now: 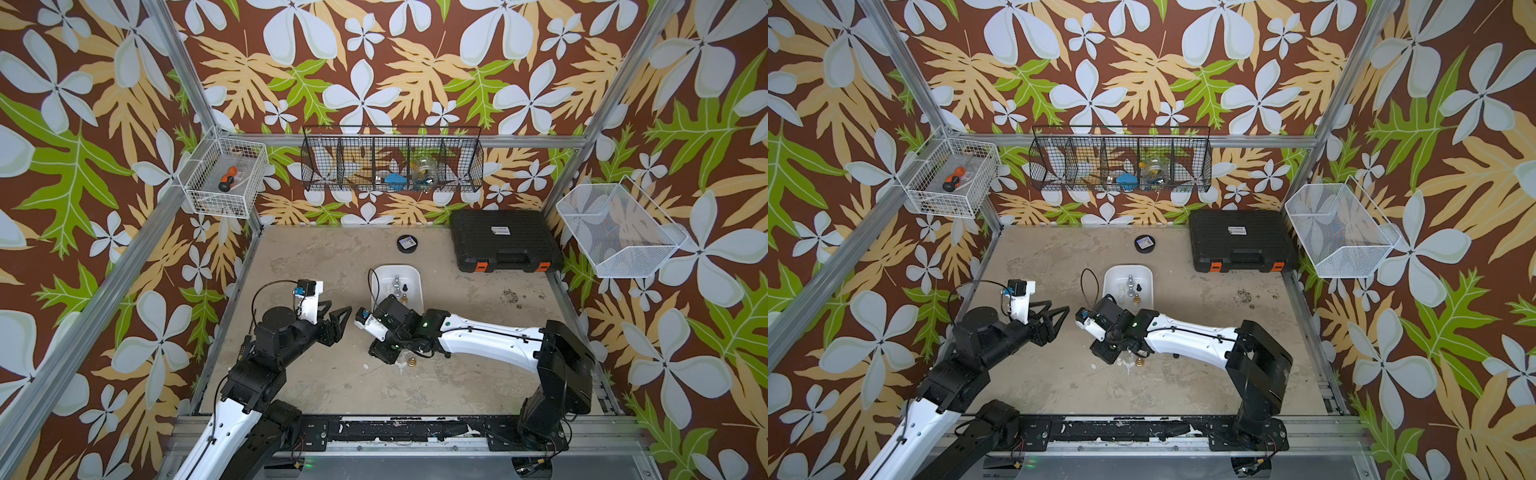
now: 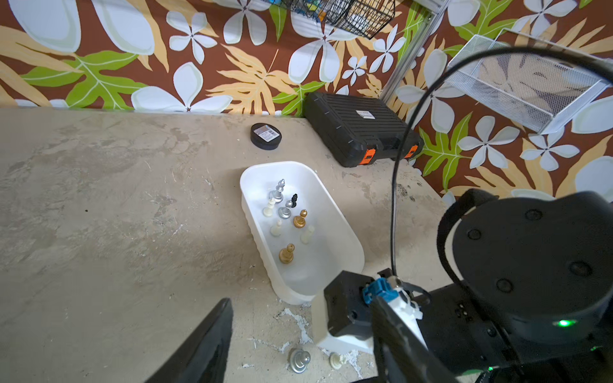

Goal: Put the chess pieces into the storage box
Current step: Pick up the chess piece at the center of the board.

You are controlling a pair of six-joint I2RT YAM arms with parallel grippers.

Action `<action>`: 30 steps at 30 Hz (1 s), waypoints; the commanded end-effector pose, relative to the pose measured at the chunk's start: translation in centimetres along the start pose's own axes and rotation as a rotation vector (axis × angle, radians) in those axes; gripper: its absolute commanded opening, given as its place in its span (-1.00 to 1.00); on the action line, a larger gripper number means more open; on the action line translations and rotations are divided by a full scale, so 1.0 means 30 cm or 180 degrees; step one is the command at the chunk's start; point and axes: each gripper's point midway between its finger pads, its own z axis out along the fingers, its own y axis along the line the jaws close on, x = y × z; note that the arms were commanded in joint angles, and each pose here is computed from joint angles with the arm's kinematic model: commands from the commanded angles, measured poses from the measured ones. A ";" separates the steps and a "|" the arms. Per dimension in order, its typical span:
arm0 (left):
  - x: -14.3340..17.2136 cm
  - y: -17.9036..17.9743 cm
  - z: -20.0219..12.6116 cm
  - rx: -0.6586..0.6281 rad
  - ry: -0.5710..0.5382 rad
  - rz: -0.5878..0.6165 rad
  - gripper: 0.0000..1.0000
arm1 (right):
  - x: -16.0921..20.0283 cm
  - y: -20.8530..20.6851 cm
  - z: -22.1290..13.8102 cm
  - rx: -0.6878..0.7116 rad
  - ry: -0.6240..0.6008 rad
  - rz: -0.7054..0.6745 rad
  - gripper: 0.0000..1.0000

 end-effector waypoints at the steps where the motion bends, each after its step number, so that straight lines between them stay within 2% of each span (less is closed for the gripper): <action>1: -0.008 -0.016 0.002 0.0082 -0.0025 0.0029 0.35 | -0.007 -0.013 0.032 0.0026 0.0001 0.0029 -0.02; 14: 0.013 -0.023 0.022 0.0158 0.0058 0.0032 0.36 | 0.025 -0.049 0.108 0.0053 0.0116 0.0045 -0.13; 18: 0.018 -0.024 0.026 0.0171 0.0074 0.0034 0.36 | 0.034 -0.049 0.119 0.0038 0.0139 0.0036 -0.21; 30: 0.028 -0.019 0.035 0.0165 0.0105 0.0026 0.37 | 0.067 -0.037 0.134 -0.0029 0.0216 0.0020 -0.28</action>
